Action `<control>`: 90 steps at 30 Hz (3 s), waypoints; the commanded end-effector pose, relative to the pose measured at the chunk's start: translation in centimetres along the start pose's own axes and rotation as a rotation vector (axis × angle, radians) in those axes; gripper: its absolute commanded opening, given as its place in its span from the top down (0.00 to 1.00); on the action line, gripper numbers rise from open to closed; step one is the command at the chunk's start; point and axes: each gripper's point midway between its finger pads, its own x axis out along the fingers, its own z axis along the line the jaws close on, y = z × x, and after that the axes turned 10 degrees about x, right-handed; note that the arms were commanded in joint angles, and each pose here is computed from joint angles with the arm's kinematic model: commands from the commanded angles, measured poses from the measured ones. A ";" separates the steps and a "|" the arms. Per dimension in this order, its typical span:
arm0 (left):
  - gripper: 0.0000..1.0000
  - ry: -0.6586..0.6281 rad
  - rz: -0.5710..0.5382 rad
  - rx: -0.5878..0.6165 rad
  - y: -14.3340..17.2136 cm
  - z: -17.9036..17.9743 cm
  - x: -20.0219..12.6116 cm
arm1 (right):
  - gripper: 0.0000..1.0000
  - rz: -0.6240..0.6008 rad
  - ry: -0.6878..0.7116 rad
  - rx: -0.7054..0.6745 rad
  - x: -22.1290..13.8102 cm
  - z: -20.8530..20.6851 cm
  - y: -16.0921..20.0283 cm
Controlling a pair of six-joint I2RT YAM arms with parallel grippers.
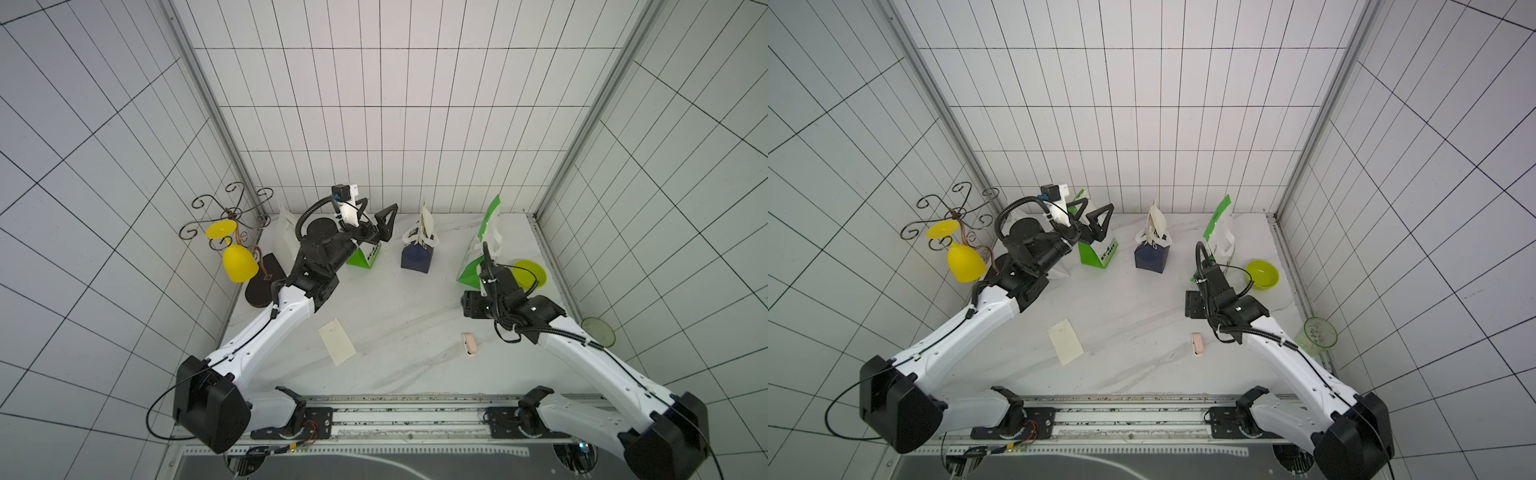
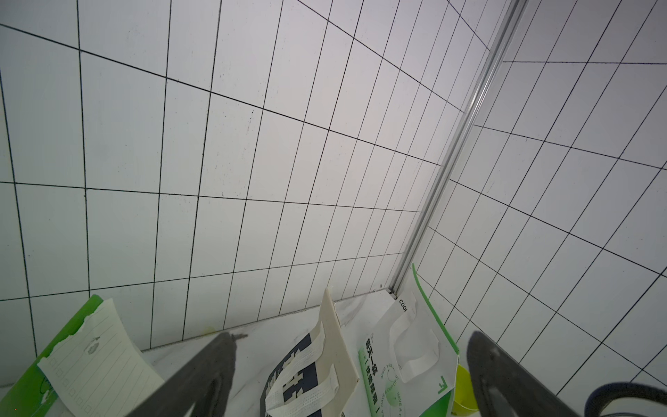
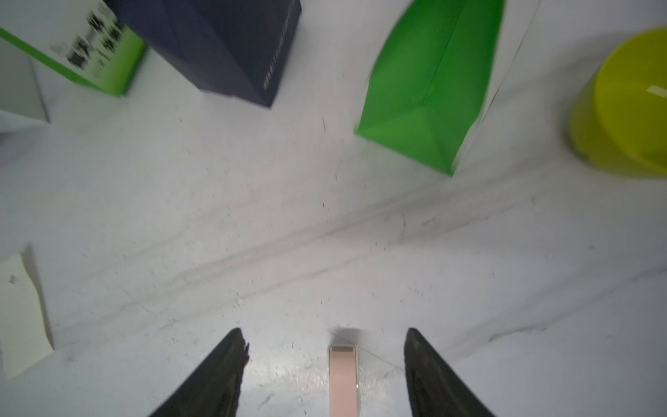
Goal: Staple the receipts to the bags
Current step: Place the stapler at the center of the board, then pick up the takeout bag at the center of the board, then place the takeout bag at the center of the board.
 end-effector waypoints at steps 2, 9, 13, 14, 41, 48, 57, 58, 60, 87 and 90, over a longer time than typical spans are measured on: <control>0.02 0.037 0.001 -0.055 -0.2 -0.8 -1.5 | 0.28 -0.336 0.028 0.055 -6.4 1.1 -11.9; 0.03 0.072 0.025 -0.075 0.2 -2.0 -3.2 | 0.26 -0.496 -0.001 0.196 -6.1 0.2 -21.9; 0.03 0.079 0.067 -0.062 0.6 -2.5 -4.0 | 0.26 -0.483 0.055 0.201 -3.0 -0.3 -24.4; 0.03 0.082 0.068 -0.057 0.5 -2.6 -4.4 | 0.26 -0.467 0.057 0.204 -1.9 -0.3 -24.5; 0.03 0.106 0.032 -0.016 -2.1 -4.0 -8.3 | 1.00 -0.397 0.247 0.163 2.1 -4.7 -24.6; 0.03 0.096 0.034 -0.005 -2.7 -4.1 -9.4 | 1.00 -0.469 0.234 0.138 -3.8 -5.0 -24.0; 0.03 0.079 0.056 0.014 -2.5 -3.9 -10.3 | 1.00 -0.399 0.203 0.084 -8.4 -4.7 -19.7; 0.03 0.080 0.059 0.013 -2.4 -3.9 -10.3 | 1.00 -0.397 0.195 0.077 -8.9 -4.4 -19.2; 0.03 0.078 0.061 0.013 -2.4 -3.9 -10.4 | 1.00 -0.375 0.185 0.065 -9.5 -4.1 -18.0; 0.03 0.071 0.025 -0.003 -3.8 -3.6 -11.5 | 1.00 -0.036 -0.192 -0.295 -12.9 6.1 -8.4; 0.03 0.070 0.025 -0.005 -3.8 -3.5 -11.4 | 1.00 -0.022 -0.276 -0.334 -13.5 7.5 -7.4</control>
